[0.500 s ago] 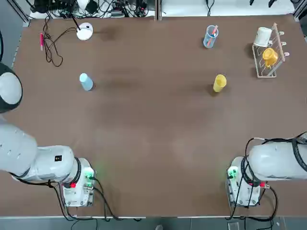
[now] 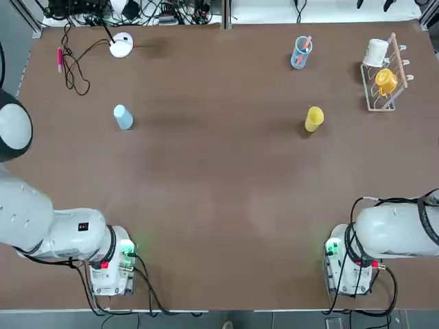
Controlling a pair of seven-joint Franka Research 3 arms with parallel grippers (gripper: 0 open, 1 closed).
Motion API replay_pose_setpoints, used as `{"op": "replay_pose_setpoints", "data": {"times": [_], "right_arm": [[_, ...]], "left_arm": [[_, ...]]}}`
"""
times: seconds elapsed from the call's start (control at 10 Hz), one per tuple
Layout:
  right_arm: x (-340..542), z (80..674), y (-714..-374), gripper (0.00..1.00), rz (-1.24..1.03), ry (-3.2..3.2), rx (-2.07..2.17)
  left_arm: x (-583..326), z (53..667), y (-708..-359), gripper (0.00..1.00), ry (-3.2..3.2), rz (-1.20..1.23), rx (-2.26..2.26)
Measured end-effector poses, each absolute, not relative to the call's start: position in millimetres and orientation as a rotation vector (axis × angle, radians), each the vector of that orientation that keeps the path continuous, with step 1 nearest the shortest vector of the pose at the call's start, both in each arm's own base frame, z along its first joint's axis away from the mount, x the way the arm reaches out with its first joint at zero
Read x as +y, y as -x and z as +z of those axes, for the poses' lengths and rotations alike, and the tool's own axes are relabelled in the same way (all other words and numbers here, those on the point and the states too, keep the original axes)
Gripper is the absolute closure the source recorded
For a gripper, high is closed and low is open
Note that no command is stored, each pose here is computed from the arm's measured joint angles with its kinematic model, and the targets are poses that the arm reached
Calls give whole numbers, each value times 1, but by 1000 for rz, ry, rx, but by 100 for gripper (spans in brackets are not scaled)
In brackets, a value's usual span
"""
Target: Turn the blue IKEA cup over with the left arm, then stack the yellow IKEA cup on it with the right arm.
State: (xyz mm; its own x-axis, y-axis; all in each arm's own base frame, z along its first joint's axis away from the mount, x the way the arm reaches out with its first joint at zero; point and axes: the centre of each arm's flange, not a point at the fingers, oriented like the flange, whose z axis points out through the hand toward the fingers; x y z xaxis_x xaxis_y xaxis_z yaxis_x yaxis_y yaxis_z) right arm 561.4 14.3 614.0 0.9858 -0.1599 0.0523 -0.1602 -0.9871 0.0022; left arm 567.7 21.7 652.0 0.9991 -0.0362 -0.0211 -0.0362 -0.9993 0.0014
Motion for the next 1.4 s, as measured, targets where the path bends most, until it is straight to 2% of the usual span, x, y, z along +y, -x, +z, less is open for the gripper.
{"op": "replay_pose_setpoints", "data": {"times": [0.7,1.1,1.4], "right_arm": [[21,611,-558,0,36,-3138,-238],[22,610,-556,0,8,-3136,-236],[25,609,-555,0,-10,-3136,-228]], "left_arm": [[92,649,-560,3,-3120,-27,-344],[104,621,-555,2,-3113,-67,-297],[175,606,-538,1,-3120,-89,-103]]}}
